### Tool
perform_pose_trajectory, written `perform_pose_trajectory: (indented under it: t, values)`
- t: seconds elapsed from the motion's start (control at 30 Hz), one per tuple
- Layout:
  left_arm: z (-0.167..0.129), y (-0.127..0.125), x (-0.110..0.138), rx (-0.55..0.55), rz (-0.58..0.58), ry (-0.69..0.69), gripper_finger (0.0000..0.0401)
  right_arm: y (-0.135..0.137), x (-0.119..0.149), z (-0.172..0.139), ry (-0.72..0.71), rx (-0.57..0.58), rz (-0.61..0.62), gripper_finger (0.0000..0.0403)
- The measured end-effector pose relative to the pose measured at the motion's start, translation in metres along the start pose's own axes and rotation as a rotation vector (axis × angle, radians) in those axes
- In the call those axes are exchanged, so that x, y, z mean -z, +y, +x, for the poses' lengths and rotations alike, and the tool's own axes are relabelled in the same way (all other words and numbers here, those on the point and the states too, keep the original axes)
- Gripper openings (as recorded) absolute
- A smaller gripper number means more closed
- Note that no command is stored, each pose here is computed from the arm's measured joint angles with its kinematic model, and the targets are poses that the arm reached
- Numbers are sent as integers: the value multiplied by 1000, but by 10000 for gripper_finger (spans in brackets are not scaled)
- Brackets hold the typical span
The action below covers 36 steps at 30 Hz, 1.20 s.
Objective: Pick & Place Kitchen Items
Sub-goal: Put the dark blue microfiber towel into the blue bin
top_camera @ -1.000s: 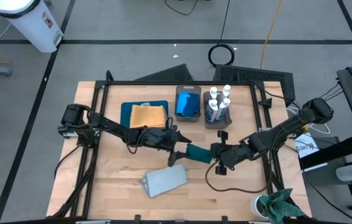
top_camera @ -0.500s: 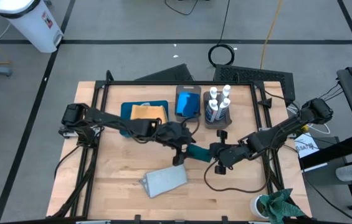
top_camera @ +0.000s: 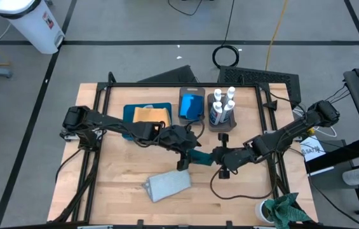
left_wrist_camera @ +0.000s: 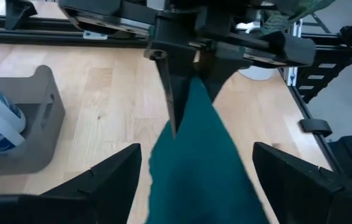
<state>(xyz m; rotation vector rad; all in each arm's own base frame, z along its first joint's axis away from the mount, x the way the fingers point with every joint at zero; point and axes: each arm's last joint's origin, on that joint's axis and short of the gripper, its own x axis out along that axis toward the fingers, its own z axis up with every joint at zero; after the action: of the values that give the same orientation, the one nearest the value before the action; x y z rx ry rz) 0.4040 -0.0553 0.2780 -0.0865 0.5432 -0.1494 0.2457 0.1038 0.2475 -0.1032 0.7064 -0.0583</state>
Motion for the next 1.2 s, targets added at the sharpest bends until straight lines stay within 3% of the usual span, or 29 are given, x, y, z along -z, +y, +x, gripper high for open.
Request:
perform_pose_trajectory:
  t: [0.63,0.77,0.87,1.07,1.2]
  values:
    - [1,-8,3,6,-93,20,117,-3,-5,2,-42,5,-14,0]
    - [1,-8,5,5,-95,39,61,-4,-6,1,-43,5,-5,7]
    - [0,-7,8,9,-97,72,15,-5,-7,-3,-54,0,-35,34]
    - [-2,1,17,-102,-83,163,9,-16,-8,-30,-86,-3,-61,125]
    - [-24,11,12,-201,-69,193,10,-30,0,-56,-46,2,31,173]
